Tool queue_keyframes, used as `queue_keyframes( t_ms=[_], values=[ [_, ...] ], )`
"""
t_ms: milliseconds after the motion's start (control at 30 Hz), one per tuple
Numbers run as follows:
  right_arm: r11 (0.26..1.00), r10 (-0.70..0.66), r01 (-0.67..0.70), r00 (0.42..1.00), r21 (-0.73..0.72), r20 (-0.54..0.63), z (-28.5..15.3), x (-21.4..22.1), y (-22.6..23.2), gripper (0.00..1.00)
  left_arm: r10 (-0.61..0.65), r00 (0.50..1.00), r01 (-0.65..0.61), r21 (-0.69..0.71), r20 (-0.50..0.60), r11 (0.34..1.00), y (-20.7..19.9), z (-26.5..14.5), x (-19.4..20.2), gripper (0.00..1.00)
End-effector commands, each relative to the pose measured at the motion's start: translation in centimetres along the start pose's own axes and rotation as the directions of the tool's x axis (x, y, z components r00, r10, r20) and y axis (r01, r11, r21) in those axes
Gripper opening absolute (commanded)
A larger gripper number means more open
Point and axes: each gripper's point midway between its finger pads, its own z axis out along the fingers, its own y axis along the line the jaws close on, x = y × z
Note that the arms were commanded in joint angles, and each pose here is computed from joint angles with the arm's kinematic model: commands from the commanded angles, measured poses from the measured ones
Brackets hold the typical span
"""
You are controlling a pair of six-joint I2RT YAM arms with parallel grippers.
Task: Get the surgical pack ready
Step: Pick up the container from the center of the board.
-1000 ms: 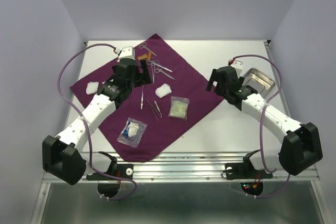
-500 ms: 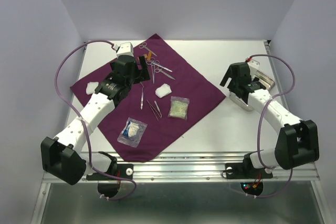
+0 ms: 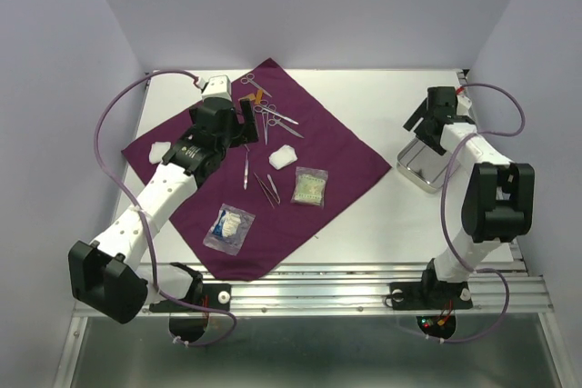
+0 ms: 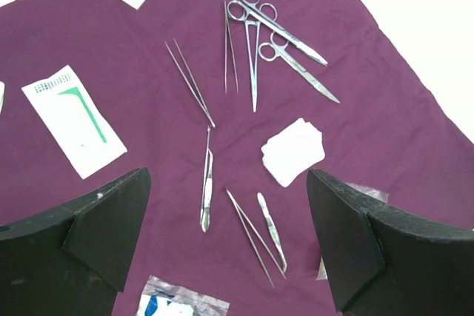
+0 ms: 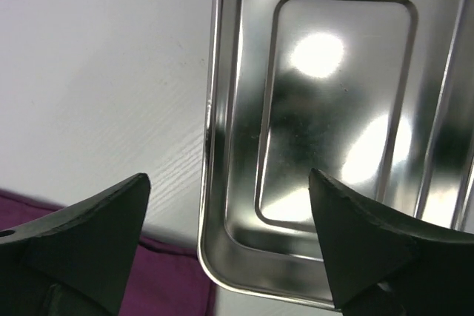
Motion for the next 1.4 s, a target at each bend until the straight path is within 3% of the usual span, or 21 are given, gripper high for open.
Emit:
queue_keyframes(
  t_ms=[0, 267, 667, 967, 1167, 1367],
  values=[
    [0.999, 0.017, -0.017, 1.000, -0.030, -0.006, 1.2, -1.2, 1.7, 0.88, 0.016, 0.999, -0.016, 0.003, 0.035, 1.000, 0.6, -1.4, -0.7, 0.99],
    [1.000, 0.007, -0.007, 1.000, 0.006, -0.028, 4.6, -1.4, 2.4, 0.60, -0.009, 0.999, 0.008, 0.029, 0.043, 1.000, 0.4, -1.9, -0.4, 0.99],
    [0.998, -0.013, 0.016, 0.998, 0.054, -0.060, 6.9, -0.1, 1.9, 0.47, -0.016, 1.000, 0.015, 0.019, 0.020, 1.000, 0.3, -1.4, 0.0, 0.99],
    [0.998, -0.042, 0.043, 0.999, 0.052, -0.023, 5.6, -1.3, 1.6, 0.01, -0.030, 0.999, 0.030, 0.004, 0.011, 1.000, 0.5, -1.2, 0.2, 0.99],
    [0.996, -0.076, 0.073, 0.996, 0.054, 0.053, 3.0, -3.7, 1.1, 0.01, -0.062, 0.998, 0.063, -0.028, 0.012, 0.998, 0.9, -1.2, 0.2, 0.99],
    [0.991, -0.126, 0.129, 0.989, -0.031, 0.082, -0.5, -3.7, 4.6, 0.01, -0.059, 0.998, 0.060, -0.056, 0.013, 0.997, 1.1, -0.8, -0.1, 0.99]
  ],
)
